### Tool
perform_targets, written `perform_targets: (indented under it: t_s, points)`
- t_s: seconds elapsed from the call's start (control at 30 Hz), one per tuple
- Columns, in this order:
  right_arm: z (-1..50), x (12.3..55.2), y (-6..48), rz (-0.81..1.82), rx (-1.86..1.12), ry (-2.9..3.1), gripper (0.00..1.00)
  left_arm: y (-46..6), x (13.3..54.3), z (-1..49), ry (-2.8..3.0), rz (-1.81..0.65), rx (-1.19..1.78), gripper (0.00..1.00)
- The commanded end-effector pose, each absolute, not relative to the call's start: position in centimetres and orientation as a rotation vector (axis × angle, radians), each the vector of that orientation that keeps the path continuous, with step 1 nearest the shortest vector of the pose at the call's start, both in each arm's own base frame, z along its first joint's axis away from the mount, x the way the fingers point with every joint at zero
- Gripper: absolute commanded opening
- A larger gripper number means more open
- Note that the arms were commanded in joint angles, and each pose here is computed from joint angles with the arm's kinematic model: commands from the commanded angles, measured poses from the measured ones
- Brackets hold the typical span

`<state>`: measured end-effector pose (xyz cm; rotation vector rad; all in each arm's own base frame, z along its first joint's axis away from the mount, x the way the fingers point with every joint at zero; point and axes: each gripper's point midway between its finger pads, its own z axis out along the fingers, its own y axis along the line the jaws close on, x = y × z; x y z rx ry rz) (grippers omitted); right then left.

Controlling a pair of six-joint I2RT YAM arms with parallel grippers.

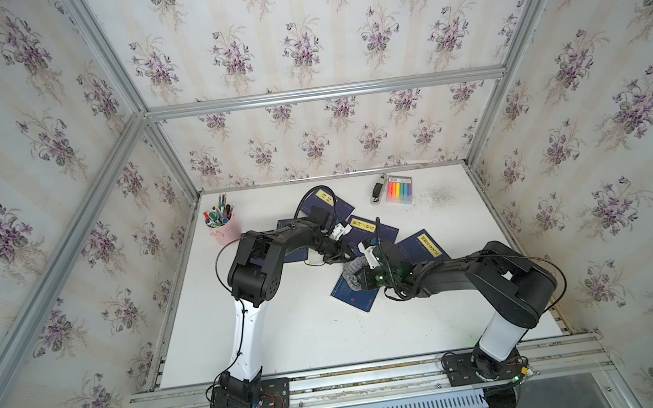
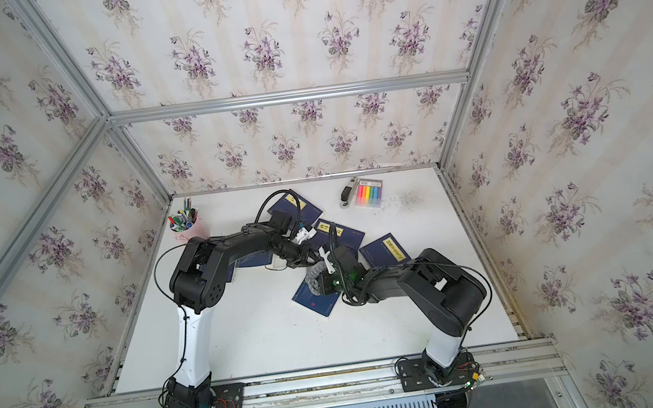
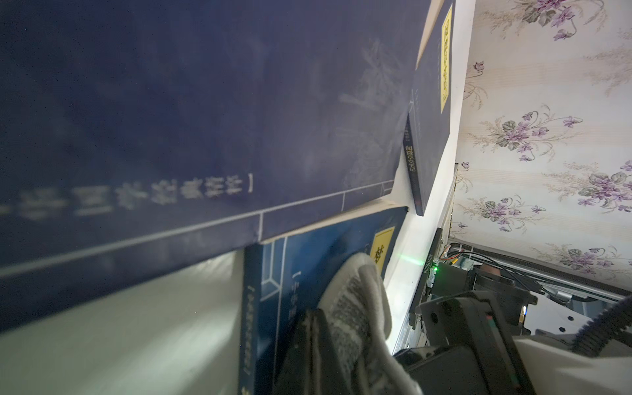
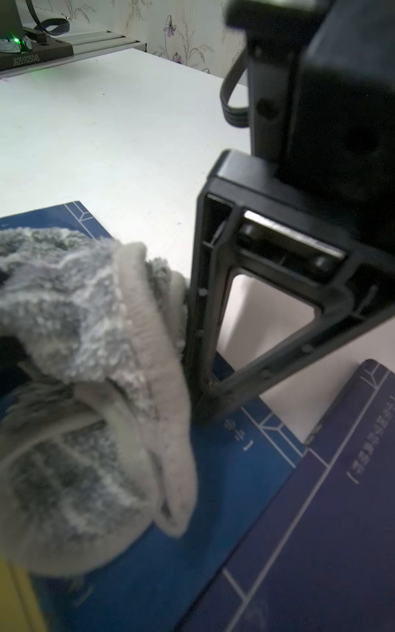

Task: Wipe the cover of the book
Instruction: Wipe the dirt from the cover of the book.

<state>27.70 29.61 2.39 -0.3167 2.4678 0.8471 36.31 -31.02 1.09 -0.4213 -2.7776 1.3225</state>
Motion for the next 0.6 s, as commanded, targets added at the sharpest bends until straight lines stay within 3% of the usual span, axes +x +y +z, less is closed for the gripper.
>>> perform_targets:
  t_s: [0.0, 0.23, 0.57]
  points:
    - [0.1, 25.2, 28.5, 0.735, -0.370, 2.584, 0.00, -26.7, 36.2, -4.0, -2.949, 0.872, -0.337, 0.00]
    - [0.3, 20.1, 33.2, 0.857, -0.596, 2.591, 0.00, -26.7, 36.2, -4.0, -2.946, 0.874, -0.336, 0.00]
    - [0.2, 26.7, 27.7, 0.766, -0.294, 2.569, 0.00, -26.7, 36.2, -4.0, -2.947, 0.873, -0.337, 0.00]
